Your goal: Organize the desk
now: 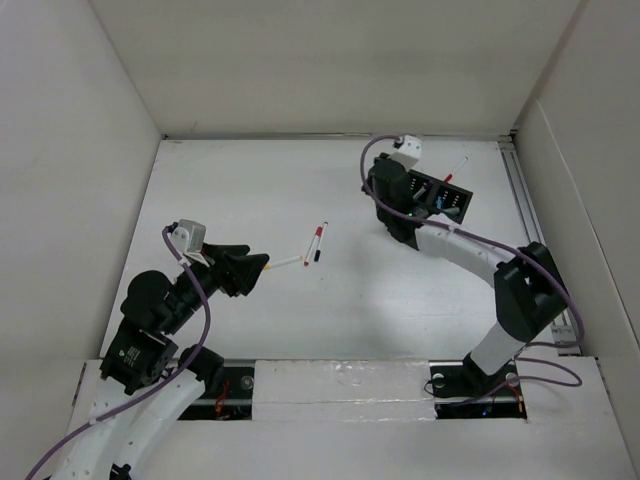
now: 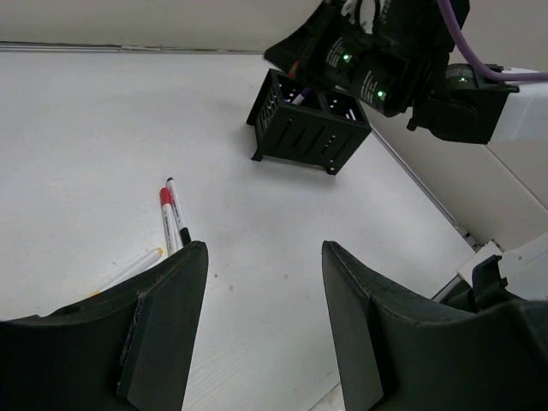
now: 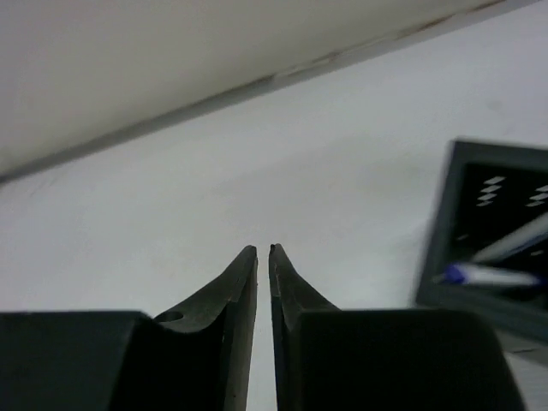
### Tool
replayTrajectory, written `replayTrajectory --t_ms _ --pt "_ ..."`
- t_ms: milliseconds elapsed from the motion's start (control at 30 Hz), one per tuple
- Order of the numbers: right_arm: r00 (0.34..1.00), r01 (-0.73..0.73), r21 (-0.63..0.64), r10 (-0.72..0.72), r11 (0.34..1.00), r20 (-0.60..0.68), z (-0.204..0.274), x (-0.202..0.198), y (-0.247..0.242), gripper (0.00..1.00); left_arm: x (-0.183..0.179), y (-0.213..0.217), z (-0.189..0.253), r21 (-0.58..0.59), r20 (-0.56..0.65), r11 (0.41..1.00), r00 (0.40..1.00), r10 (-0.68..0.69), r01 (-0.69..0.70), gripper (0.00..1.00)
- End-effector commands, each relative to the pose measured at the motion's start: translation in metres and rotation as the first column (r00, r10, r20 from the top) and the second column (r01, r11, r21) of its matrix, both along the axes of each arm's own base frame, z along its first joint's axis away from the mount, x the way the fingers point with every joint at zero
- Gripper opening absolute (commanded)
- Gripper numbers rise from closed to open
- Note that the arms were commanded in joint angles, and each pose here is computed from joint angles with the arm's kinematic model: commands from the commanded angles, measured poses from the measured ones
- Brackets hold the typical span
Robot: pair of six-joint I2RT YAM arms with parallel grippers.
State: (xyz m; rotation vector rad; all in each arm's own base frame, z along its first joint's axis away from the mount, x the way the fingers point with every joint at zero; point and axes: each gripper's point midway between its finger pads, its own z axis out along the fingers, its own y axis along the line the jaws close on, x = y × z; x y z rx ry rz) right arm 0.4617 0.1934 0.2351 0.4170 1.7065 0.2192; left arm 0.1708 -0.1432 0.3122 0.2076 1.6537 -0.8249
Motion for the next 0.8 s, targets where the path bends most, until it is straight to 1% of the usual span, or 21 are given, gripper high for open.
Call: replayTrajectory --t_ms 0,33,67,100,133,167,200,233,267,300,333,367,433,467,533,667,767 --pt "0.974 -0.209 0.025 0.211 0.978 -0.088 -0.020 -0.019 0.072 0.18 -0.001 -0.001 0.012 -0.016 0.057 1.000 0.998 -0.010 0.011 0.52" --pt "0.961 -0.245 0.017 0.245 0.969 -0.128 -0.035 -0.026 0.094 0.28 -0.001 0.000 0.013 -0.019 0.059 1.000 0.998 -0.009 0.010 0.52" --pt "0.951 -0.268 0.005 0.265 0.963 -0.159 -0.050 -0.030 0.103 0.28 -0.001 -0.001 0.012 -0.019 0.057 1.000 0.998 -0.009 0.010 0.52" --pt "0.940 -0.287 0.005 0.282 0.958 -0.193 -0.062 -0.030 0.121 0.37 -0.001 -0.001 0.012 -0.019 0.059 1.000 0.998 -0.010 0.011 0.52" --pt "0.940 -0.287 0.005 0.282 0.958 -0.194 -0.062 -0.030 0.121 0.37 -0.001 -0.001 0.012 -0.019 0.059 1.000 0.998 -0.010 0.011 0.52" --pt "0.924 -0.295 -0.024 0.279 0.955 -0.261 -0.090 -0.034 0.127 0.40 -0.002 -0.001 0.013 -0.020 0.058 1.000 0.998 -0.010 0.011 0.52" --pt "0.917 -0.298 -0.025 0.279 0.954 -0.284 -0.100 -0.032 0.130 0.41 -0.002 0.000 0.013 -0.019 0.060 1.000 0.998 -0.007 0.008 0.52" --pt "0.916 -0.300 -0.009 0.285 0.954 -0.282 -0.099 -0.028 0.137 0.41 -0.002 0.001 0.013 -0.021 0.063 1.000 0.998 -0.005 0.007 0.52" --pt "0.896 -0.302 -0.038 0.270 0.953 -0.352 -0.126 -0.031 0.135 0.41 -0.002 0.000 0.013 -0.021 0.063 1.000 0.998 -0.005 0.007 0.52" --pt "0.895 -0.294 -0.038 0.260 0.955 -0.363 -0.132 -0.031 0.135 0.41 -0.002 0.000 0.014 -0.021 0.065 1.000 0.998 -0.007 0.008 0.52" --pt "0.894 -0.285 -0.027 0.256 0.958 -0.367 -0.136 -0.030 0.137 0.39 -0.002 0.000 0.014 -0.021 0.063 1.000 0.998 -0.010 0.011 0.52" --pt "0.890 -0.291 -0.022 0.262 0.956 -0.374 -0.140 -0.029 0.139 0.32 -0.002 0.000 0.013 -0.019 0.059 1.000 0.998 -0.012 0.013 0.52" --pt "0.880 -0.285 -0.033 0.248 0.958 -0.406 -0.156 -0.029 0.140 0.30 -0.002 0.000 0.014 -0.021 0.065 1.000 0.998 -0.008 0.010 0.52" --pt "0.881 -0.285 -0.031 0.249 0.958 -0.403 -0.153 -0.025 0.143 0.30 -0.002 0.000 0.014 -0.022 0.066 1.000 0.998 -0.007 0.008 0.52" --pt "0.864 -0.293 -0.040 0.246 0.955 -0.440 -0.170 -0.026 0.146 0.30 -0.002 -0.001 0.012 -0.019 0.059 1.000 0.998 -0.012 0.013 0.52" --pt "0.858 -0.294 -0.036 0.247 0.955 -0.450 -0.178 -0.022 0.151 0.34 -0.003 0.001 0.015 -0.024 0.070 1.000 0.998 -0.007 0.008 0.52" --pt "0.857 -0.291 -0.019 0.252 0.957 -0.449 -0.179 -0.022 0.153 0.35 -0.003 0.001 0.013 -0.022 0.066 1.000 0.998 -0.008 0.010 0.52"
